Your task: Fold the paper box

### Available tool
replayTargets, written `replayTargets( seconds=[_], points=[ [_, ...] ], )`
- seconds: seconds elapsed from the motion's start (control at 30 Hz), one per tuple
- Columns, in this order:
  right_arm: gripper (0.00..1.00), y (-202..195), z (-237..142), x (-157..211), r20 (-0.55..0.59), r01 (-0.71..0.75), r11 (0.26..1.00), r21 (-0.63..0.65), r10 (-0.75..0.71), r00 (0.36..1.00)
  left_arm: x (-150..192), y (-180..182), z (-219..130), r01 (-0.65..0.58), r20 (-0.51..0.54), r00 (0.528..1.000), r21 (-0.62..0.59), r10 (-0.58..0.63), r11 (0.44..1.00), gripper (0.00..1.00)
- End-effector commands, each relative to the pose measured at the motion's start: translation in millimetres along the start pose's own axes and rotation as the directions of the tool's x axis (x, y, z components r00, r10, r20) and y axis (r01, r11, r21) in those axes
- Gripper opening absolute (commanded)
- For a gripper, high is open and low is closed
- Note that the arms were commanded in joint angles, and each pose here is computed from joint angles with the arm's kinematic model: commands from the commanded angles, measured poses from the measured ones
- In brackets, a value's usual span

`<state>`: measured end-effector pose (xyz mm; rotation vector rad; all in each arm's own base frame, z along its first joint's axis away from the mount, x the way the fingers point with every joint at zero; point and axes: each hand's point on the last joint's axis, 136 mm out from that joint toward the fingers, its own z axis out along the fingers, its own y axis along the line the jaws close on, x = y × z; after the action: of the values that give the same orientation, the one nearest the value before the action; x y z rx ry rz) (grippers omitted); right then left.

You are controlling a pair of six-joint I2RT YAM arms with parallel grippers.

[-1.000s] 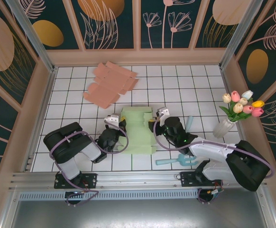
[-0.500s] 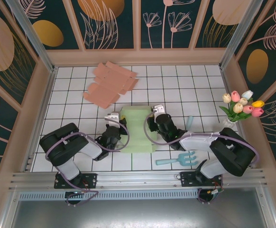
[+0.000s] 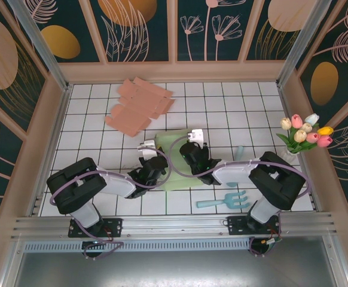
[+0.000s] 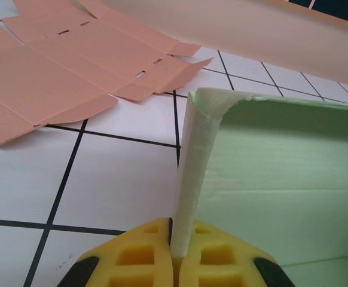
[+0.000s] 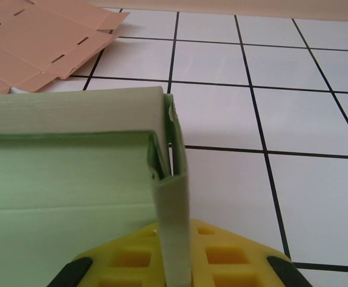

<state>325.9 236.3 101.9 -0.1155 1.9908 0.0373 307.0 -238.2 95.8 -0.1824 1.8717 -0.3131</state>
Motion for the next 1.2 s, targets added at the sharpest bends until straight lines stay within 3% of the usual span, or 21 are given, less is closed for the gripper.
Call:
replayTargets(
  seconds=[0.0, 0.1, 0.3, 0.57, 0.73, 0.9, 1.03, 1.17],
  points=[
    [0.16, -18, 1, 1, 0.027, 0.028, 0.998, 0.052, -0.030, 0.999, -11, 18, 0, 0.038, 0.059, 0.998, -0.095, -0.032, 0.995, 0.00],
    [0.21, 5, -6, 1, 0.037, 0.011, 0.992, -0.123, -0.006, 0.999, -9, 13, 1, 0.036, 0.048, 0.998, -0.075, -0.032, 0.997, 0.00],
    [0.41, 23, -27, -2, 0.037, -0.022, 0.952, -0.304, 0.035, 0.999, -5, 12, 7, 0.004, 0.046, 0.999, -0.093, 0.000, 0.996, 0.00],
    [0.51, 6, -66, -17, 0.030, -0.116, 0.920, -0.374, 0.137, 0.990, -5, 10, 10, -0.034, 0.059, 0.997, -0.101, 0.040, 0.994, 0.00],
    [0.53, -21, -90, -48, 0.070, -0.139, 0.933, -0.331, 0.171, 0.983, -9, -20, 12, -0.214, 0.045, 0.976, 0.033, 0.212, 0.976, 0.00],
    [0.54, -68, -125, -87, 0.126, -0.191, 0.955, -0.225, 0.223, 0.967, -7, -63, 17, -0.458, -0.036, 0.879, 0.210, 0.475, 0.863, 0.00],
    [0.55, -103, -154, -100, 0.194, -0.320, 0.921, -0.223, 0.364, 0.911, 1, -97, -2, -0.524, -0.037, 0.802, 0.436, 0.596, 0.732, 0.00],
    [0.58, -112, -168, -104, 0.209, -0.361, 0.887, -0.289, 0.426, 0.880, -7, -104, -17, -0.604, 0.012, 0.721, 0.501, 0.693, 0.620, 0.00]
  ],
)
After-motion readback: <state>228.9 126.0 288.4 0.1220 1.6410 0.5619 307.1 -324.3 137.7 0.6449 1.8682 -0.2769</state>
